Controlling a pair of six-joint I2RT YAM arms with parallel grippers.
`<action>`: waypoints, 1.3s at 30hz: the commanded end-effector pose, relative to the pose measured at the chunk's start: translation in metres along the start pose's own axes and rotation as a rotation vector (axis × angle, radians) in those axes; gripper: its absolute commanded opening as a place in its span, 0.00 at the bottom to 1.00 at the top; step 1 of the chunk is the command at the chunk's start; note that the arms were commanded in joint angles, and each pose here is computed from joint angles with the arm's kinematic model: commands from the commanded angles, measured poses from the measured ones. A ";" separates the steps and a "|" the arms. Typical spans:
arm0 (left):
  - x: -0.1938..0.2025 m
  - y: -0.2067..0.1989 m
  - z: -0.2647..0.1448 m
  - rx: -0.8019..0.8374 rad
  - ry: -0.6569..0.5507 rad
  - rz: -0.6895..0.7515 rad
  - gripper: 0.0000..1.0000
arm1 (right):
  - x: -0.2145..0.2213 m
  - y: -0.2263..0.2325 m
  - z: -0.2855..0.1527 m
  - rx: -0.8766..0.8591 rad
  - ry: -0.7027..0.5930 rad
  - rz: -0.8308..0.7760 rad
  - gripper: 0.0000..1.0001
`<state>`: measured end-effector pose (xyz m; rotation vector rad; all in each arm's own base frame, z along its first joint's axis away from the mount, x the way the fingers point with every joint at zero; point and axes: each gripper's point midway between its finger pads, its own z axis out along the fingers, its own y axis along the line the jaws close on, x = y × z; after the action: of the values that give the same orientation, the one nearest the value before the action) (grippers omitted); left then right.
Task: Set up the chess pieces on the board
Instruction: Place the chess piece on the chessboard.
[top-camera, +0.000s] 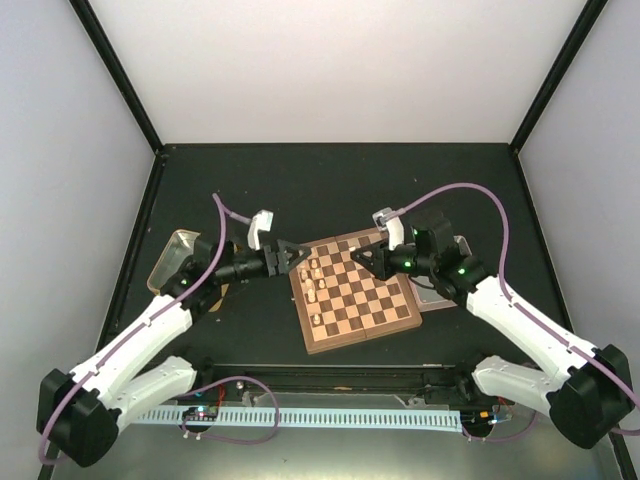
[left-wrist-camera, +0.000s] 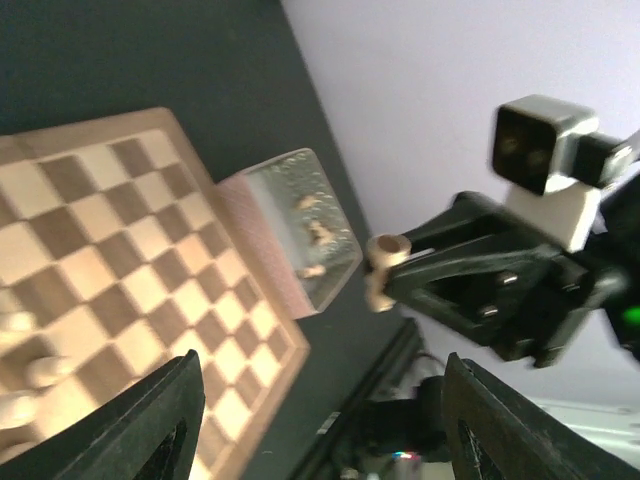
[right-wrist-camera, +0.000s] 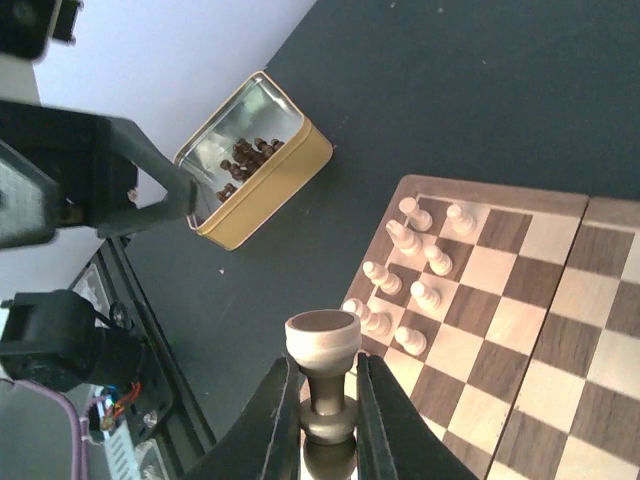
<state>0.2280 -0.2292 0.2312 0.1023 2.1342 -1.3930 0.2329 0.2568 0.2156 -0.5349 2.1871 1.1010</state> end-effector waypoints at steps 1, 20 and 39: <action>-0.019 -0.062 -0.001 0.154 0.057 -0.103 0.68 | -0.017 0.018 -0.002 -0.045 -0.050 -0.224 0.03; 0.003 -0.069 0.043 0.137 0.252 -0.188 0.53 | -0.025 0.053 0.008 -0.025 -0.053 -0.633 0.03; 0.003 -0.071 0.056 0.175 0.286 -0.230 0.06 | -0.037 0.064 0.009 -0.047 -0.070 -0.578 0.09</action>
<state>0.2302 -0.3073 0.2476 0.0668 2.3935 -1.7252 0.2194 0.2949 0.2388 -1.1237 1.8374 0.7922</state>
